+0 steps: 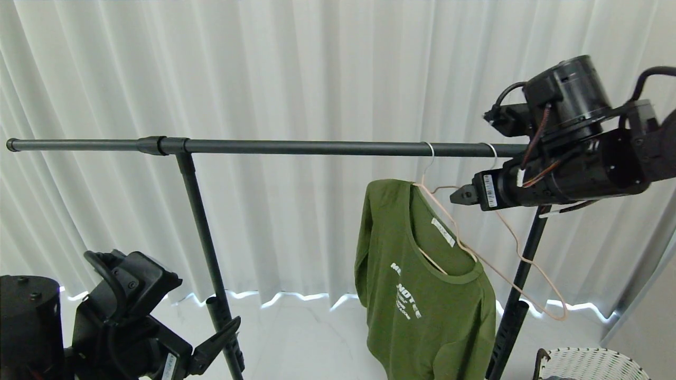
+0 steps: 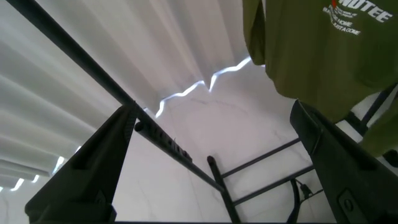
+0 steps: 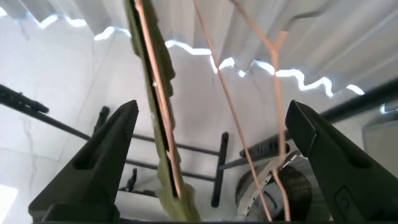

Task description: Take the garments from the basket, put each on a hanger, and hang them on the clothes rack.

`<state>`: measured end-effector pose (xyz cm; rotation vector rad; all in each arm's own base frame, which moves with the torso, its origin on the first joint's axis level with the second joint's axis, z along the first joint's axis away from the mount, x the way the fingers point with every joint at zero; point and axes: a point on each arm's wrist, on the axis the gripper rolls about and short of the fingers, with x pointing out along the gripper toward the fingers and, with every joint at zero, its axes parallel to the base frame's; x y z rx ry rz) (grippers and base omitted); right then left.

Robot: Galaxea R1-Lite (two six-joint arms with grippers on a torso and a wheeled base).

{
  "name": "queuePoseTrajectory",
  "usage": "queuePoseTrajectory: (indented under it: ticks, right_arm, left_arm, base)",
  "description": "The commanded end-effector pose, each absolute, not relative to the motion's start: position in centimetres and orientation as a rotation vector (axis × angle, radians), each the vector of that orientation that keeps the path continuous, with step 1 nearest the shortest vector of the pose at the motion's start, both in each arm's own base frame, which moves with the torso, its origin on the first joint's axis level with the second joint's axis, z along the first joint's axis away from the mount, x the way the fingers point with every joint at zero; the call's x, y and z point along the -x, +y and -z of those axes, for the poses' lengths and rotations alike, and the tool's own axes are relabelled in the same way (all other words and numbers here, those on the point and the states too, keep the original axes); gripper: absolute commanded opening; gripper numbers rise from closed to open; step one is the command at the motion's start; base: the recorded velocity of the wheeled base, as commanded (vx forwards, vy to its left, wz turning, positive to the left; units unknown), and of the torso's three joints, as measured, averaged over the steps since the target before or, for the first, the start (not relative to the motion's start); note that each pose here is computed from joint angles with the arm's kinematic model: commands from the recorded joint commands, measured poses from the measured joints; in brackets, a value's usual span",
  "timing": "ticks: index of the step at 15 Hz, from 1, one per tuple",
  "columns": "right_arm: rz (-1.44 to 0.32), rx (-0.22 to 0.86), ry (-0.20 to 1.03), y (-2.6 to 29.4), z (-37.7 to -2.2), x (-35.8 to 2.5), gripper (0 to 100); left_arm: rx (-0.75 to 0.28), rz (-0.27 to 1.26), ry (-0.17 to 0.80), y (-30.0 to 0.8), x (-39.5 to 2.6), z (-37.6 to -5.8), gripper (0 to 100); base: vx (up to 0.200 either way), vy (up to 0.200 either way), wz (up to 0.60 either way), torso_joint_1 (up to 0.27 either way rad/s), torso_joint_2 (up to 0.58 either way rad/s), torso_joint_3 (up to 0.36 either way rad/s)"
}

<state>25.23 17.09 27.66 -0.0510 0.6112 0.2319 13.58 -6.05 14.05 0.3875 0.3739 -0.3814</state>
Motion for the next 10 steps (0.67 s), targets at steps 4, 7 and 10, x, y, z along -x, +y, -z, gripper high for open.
queuePoseTrajectory:
  ticks: [4, 7, 10]
  right_arm:
    - [-0.168, 0.126, 0.67, 10.4, -28.5, -18.5, 100]
    - [-0.082, 0.203, 0.717, 6.9, -27.3, -16.2, 100]
    - [0.0, 0.345, 0.773, 3.8, -24.5, -14.4, 100]
  left_arm:
    - [-0.401, 0.301, 0.375, -5.8, -13.7, -14.2, 100]
    - [-0.405, 0.278, 0.376, -5.6, -13.5, -14.1, 100]
    - [-0.405, 0.259, 0.38, -5.5, -13.3, -13.9, 100]
  base:
    - [-0.1, 0.0, 0.0, -0.001, 0.0, 0.001]
    - [-0.2, 0.0, 0.0, 0.006, 0.01, 0.005]
    - [-0.2, 0.0, 0.0, -0.004, 0.0, 0.009]
